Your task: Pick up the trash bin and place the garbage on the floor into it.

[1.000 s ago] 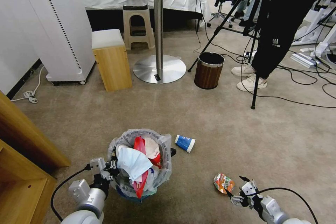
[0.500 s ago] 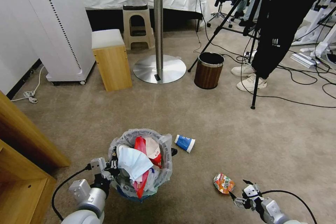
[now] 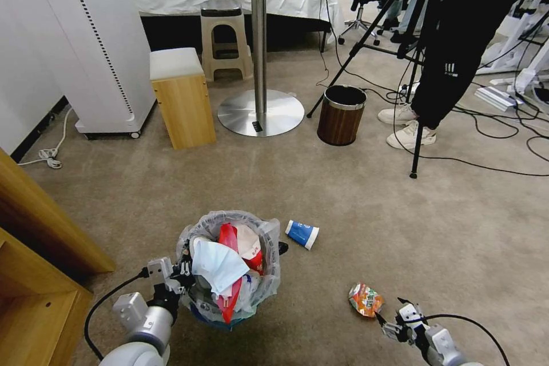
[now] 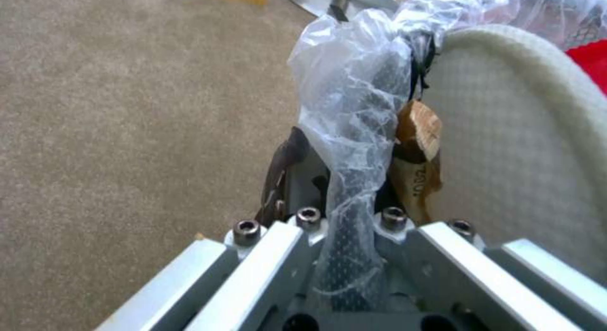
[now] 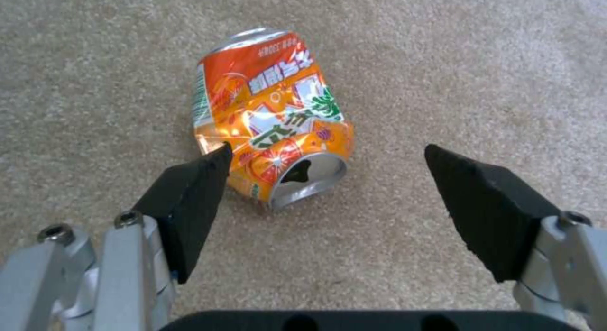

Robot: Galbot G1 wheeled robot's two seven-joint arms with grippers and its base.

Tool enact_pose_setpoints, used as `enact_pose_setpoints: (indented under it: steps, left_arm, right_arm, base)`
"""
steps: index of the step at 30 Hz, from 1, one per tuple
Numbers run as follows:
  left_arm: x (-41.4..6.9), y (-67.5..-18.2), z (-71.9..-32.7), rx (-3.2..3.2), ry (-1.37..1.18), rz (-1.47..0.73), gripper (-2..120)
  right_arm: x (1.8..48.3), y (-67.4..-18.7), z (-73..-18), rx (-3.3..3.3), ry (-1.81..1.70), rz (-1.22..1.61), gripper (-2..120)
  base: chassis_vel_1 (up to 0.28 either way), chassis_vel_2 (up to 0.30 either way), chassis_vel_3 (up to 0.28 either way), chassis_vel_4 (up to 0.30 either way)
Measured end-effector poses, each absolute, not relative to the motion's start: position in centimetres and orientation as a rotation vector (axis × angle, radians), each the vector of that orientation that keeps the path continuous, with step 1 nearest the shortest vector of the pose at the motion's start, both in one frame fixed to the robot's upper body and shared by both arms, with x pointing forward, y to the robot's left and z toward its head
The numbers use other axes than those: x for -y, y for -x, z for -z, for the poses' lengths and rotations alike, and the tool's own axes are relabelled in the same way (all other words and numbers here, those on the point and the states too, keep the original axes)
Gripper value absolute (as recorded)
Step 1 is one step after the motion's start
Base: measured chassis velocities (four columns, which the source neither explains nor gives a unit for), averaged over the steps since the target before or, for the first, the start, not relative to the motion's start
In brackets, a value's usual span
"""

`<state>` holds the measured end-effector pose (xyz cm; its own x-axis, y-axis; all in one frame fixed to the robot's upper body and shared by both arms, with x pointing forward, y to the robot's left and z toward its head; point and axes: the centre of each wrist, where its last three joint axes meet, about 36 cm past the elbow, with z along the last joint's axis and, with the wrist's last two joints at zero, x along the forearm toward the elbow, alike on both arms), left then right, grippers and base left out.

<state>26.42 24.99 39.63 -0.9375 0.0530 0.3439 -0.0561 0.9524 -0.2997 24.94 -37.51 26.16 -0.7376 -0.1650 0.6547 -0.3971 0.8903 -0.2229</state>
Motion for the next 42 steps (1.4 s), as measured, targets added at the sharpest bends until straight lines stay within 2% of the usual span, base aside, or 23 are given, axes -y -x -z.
enact_pose_setpoints:
  steps: [29, 42]
  left_arm:
    - [-25.1, -25.8, -39.5, 2.742, -0.018, -0.430, 1]
    - [-25.1, -25.5, -39.8, 2.746, -0.020, -0.425, 1]
  right_arm:
    - [36.1, -25.4, -22.3, 2.389, -0.345, -0.362, 79]
    - [35.3, -26.8, -22.5, 2.436, -0.311, -0.303, 78]
  base:
    - [0.000, 0.000, 0.000, 0.000]
    - [0.000, 0.000, 0.000, 0.000]
